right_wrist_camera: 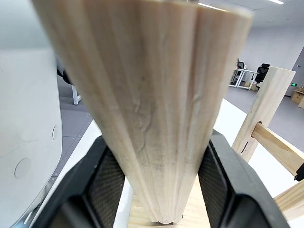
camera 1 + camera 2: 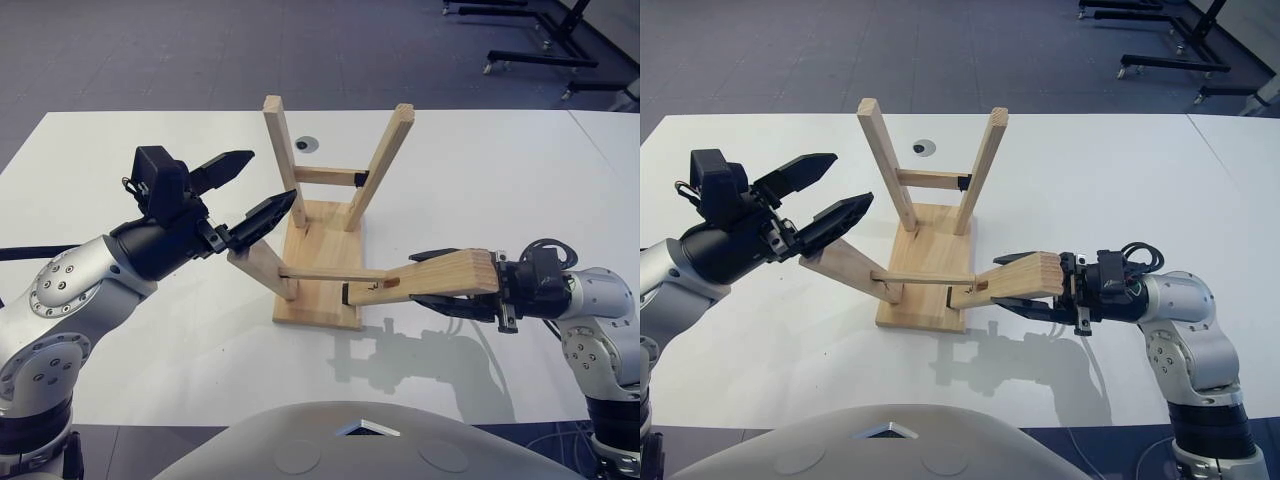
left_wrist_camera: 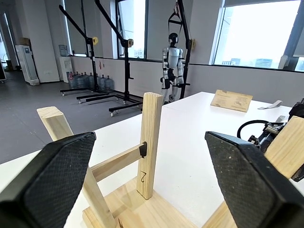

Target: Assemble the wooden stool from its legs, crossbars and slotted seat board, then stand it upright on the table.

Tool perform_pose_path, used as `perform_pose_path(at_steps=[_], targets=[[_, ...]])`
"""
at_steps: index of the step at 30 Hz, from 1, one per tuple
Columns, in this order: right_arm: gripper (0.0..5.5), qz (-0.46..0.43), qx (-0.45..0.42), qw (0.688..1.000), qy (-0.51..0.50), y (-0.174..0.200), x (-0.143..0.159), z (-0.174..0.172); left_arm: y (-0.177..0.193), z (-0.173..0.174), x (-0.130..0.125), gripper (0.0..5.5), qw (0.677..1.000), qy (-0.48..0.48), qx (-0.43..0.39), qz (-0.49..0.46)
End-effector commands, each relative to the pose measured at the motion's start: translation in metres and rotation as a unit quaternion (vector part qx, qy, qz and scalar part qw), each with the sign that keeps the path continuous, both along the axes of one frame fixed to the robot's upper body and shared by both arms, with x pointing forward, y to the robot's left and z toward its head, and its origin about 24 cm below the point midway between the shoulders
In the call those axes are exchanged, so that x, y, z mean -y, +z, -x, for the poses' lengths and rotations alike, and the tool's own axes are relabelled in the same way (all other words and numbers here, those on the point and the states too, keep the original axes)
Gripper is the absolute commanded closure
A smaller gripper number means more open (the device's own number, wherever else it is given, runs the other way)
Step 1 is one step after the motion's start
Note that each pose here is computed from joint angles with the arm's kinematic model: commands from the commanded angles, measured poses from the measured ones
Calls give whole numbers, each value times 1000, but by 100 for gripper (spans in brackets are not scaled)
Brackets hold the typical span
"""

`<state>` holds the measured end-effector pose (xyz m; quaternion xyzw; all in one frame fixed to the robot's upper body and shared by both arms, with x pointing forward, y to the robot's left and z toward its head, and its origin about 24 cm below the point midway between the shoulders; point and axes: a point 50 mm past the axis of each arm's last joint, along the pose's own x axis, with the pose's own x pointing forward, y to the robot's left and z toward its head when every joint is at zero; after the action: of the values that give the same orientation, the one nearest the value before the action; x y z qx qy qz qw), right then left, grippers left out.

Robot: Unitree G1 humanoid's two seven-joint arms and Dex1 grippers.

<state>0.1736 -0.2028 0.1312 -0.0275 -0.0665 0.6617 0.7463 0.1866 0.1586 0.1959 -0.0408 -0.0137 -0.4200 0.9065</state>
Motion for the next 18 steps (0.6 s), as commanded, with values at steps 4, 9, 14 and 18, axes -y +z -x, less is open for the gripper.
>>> perform_pose_path(at_steps=[4, 9, 14, 18], targets=[[345, 15, -44, 999, 8, -17, 1, -5, -3, -2, -1, 129, 1000, 1, -10, -15], [345, 16, -44, 999, 9, -19, -1, -9, -4, -3, -1, 129, 1000, -2, -10, -16], [345, 28, -41, 998, 22, -18, -4, -12, -5, -3, 0, 129, 1000, 0, -10, -14], [345, 33, -47, 998, 32, -14, -11, -17, -5, -2, 1, 129, 1000, 4, -9, -12]])
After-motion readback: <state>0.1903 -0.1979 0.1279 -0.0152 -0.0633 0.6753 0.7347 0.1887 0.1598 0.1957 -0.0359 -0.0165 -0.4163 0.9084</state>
